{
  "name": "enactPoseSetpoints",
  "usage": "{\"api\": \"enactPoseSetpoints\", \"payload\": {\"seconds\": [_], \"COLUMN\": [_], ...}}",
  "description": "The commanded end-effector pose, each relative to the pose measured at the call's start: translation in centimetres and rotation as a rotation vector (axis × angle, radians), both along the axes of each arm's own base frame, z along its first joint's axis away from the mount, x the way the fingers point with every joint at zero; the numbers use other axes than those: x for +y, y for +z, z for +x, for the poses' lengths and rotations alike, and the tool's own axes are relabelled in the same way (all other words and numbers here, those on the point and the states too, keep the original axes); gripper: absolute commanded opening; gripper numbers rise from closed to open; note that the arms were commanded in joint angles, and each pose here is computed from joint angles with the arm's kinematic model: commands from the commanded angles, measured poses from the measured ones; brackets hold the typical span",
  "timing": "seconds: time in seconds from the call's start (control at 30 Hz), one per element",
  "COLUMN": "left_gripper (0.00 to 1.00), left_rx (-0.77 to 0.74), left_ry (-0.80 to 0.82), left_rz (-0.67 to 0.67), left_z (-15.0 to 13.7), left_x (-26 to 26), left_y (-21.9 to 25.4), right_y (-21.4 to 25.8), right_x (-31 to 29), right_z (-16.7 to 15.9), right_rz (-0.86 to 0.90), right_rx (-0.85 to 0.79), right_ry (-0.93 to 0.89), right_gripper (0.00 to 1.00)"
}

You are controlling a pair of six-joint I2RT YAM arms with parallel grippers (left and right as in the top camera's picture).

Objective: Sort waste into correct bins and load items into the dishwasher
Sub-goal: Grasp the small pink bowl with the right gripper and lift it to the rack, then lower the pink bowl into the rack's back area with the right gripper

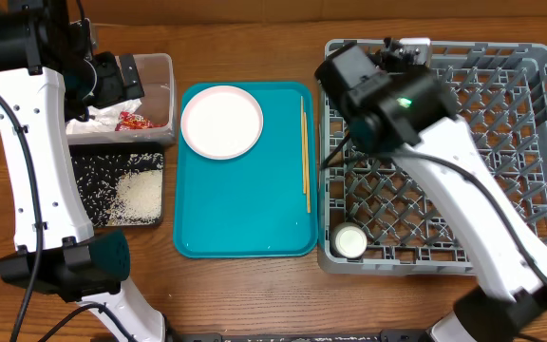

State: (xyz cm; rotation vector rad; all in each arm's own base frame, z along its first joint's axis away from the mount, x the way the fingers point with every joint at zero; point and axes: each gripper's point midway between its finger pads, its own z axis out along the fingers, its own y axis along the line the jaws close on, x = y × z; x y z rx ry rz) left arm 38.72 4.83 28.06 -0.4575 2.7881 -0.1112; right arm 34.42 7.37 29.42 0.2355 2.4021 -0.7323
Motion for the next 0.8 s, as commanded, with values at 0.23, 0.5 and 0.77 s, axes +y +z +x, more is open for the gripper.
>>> {"api": "enactPoseSetpoints", "payload": {"seconds": [0.23,0.5,0.77], "left_gripper": [1.0,1.0,1.0], "left_rx": [-0.015,-0.015,-0.015], "left_ry": [-0.012,-0.012,-0.012], "left_rz": [0.003,0.003,0.003], "left_z": [0.0,0.0,0.0], "left_x": [0.0,0.0,0.0], "left_y": [0.4,0.4,0.4], "right_y": [-2.2,-5.1,-9.2], "right_x": [-2.0,-1.6,-1.3], "right_z": [3.3,4.5,4.1], "right_rz": [-0.298,-0.297,-0.287], "right_rx": [-0.207,-0.295,-0.298], "right_ry": [-0.126,-0.15,-0.142], "right_gripper": [0.04,0.04,0.04]}}
